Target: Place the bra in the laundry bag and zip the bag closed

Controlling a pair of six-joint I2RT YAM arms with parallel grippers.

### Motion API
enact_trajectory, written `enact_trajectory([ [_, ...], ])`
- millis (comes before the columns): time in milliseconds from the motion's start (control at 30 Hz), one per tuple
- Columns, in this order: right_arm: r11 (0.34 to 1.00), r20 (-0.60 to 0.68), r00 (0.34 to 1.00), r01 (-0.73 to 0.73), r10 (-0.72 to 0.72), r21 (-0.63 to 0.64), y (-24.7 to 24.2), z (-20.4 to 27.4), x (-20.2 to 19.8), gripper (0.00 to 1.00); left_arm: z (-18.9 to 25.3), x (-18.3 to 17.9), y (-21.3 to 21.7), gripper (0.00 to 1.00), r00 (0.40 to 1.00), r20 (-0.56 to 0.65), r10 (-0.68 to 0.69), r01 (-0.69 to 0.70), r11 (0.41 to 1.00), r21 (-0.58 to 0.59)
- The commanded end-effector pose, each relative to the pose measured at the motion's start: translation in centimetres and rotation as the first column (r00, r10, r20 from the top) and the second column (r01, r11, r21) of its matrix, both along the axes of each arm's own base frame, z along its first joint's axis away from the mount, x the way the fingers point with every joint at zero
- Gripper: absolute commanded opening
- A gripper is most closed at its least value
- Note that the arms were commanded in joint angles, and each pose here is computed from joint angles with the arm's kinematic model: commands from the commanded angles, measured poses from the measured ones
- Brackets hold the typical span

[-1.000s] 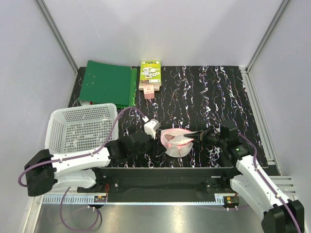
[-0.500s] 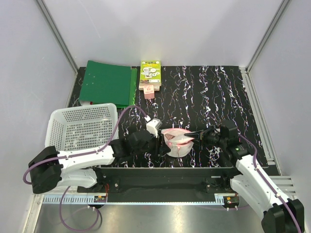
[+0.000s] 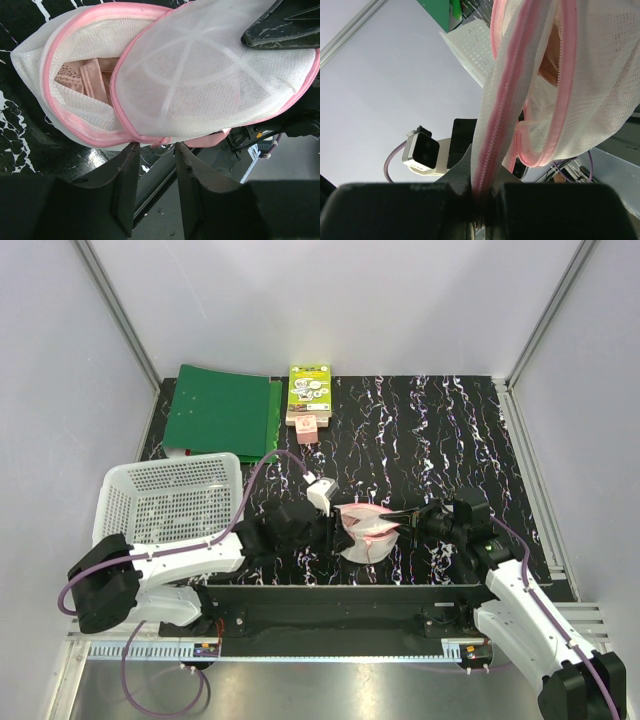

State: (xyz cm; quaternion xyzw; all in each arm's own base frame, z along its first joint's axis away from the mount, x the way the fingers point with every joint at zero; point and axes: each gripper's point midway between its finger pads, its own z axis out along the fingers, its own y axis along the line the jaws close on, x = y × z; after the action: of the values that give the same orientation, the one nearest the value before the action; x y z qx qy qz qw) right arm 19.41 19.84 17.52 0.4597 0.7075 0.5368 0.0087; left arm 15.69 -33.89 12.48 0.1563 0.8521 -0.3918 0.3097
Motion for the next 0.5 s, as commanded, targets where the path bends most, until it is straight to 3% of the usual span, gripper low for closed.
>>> enact_trajectory([
  [0,1.0,0.043,0.999,0.019,-0.02,0.023,-0.1,1.9,0.6,0.0,3.6,1.4,-1.6,0.35,0.998,0.069,0.004,0.002,0.996,-0.091],
  [233,1.0,0.035,0.999,0.016,-0.017,0.026,-0.1,1.6,0.4,0.0,3.7,2.0,-1.9,0.26,0.998,0.064,0.016,-0.01,0.996,-0.088],
  [333,1.0,0.039,0.999,0.014,-0.015,0.027,0.0,1.7,0.4,0.0,3.3,2.3,-1.8,0.18,0.998,0.052,0.029,-0.025,0.997,-0.072],
  [467,1.0,0.038,0.999,0.01,-0.011,0.025,-0.1,1.5,0.2,0.0,2.9,2.8,-1.3,0.0,0.998,0.039,0.056,-0.054,0.997,-0.049],
])
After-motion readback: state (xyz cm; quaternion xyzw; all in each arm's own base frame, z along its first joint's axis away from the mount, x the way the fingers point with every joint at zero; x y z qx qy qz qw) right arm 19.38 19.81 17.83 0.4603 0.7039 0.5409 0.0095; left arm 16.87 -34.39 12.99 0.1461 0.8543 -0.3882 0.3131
